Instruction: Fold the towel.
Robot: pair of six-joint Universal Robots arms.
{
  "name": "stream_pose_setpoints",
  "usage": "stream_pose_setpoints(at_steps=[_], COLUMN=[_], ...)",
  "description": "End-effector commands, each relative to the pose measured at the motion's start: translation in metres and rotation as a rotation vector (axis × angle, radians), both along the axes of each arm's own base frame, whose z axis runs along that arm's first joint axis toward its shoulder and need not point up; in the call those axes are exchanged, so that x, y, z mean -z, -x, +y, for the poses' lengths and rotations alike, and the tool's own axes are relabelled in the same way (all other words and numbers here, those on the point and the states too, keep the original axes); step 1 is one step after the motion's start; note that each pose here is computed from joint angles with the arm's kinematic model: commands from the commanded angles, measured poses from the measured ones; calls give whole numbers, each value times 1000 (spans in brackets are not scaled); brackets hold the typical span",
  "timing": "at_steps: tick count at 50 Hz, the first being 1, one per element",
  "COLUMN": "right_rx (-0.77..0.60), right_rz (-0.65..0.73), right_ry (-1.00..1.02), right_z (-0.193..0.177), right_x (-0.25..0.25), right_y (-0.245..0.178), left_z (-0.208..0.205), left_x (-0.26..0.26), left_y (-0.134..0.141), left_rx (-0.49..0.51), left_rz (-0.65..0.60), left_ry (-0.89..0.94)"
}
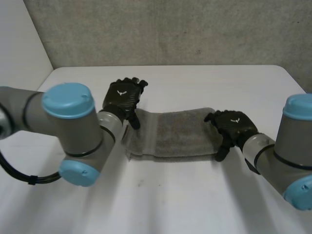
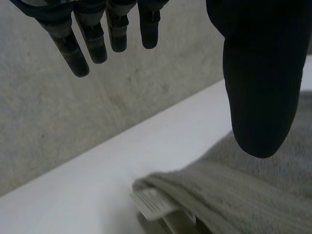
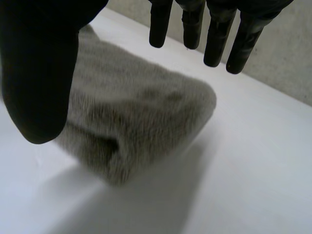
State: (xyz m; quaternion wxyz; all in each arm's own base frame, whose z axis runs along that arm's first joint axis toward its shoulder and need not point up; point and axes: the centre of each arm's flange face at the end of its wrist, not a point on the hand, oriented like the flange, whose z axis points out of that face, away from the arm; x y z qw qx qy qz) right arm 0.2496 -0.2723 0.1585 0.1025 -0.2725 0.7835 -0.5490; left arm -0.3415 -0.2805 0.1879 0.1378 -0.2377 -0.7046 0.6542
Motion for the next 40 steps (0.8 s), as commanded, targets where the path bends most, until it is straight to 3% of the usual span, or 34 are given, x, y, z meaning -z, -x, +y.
stream_pose_setpoints(at_steps=[1, 17, 30, 34, 40], right_rx=[3, 30, 17, -139, -405], right_rz=[18, 68, 124, 79, 45], right_ry=[25, 129, 363, 443, 406], right_z=[1, -12, -31, -13, 32], right_x=[23, 36, -31, -57, -49], right_y=[5, 8, 2, -51, -116], left_z=[-18, -5, 30, 26, 16], left_x=[34, 69, 29, 8, -8], left_y=[2, -16, -21, -29, -50], left_rx=[-92, -187, -158, -192, -269], left_rz=[-64, -173, -133, -103, -85], left_ry=[-55, -164, -128, -92, -68])
